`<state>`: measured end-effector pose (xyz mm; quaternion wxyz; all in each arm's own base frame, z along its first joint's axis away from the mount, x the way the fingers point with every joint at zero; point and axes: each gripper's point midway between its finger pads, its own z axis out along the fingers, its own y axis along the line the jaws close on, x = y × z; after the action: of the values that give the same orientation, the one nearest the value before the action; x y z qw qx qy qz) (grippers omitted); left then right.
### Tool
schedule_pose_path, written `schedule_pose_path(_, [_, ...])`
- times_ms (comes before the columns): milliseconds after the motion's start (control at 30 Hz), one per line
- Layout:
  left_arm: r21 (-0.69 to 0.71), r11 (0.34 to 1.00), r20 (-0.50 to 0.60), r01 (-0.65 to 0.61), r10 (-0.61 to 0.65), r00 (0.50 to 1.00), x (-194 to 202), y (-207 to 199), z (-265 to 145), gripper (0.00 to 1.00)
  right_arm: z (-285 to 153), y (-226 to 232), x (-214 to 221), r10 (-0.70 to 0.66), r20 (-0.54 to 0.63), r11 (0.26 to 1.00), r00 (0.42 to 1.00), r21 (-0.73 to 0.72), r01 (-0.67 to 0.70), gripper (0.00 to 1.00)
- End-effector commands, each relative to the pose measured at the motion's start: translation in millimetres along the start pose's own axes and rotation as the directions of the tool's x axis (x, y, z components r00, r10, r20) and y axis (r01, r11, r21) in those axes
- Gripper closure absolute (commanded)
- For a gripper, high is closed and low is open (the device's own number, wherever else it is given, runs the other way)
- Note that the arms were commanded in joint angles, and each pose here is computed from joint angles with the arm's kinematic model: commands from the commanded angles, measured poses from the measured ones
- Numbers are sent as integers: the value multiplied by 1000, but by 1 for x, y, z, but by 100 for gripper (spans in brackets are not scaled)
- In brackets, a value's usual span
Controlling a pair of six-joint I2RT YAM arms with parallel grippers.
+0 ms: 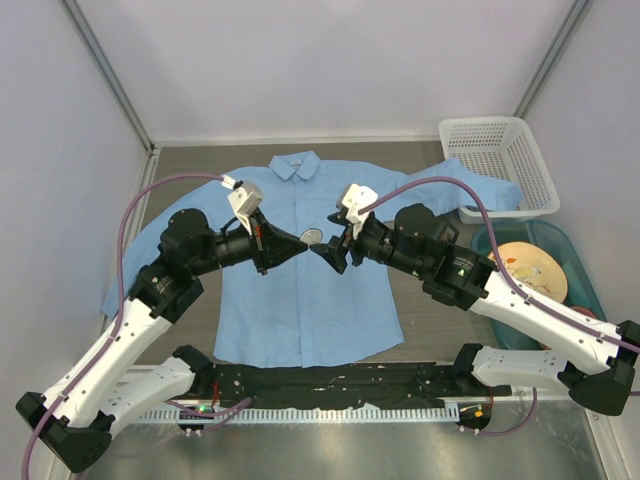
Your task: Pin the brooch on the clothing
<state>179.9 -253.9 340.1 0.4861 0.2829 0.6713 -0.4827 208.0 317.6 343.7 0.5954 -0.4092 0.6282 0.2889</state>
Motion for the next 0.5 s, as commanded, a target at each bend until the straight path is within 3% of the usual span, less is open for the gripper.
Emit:
schedule_pose_path(0, [38,999,43,-29,27,999,-11,-9,-2,100,-1,-4,-33,10,98,1000,995,17,-12,30])
schedule_pose_path(467, [49,999,20,-15,14,1000,-4,-8,1,100,-1,-5,-35,6,101,1000,995,24,-8,32])
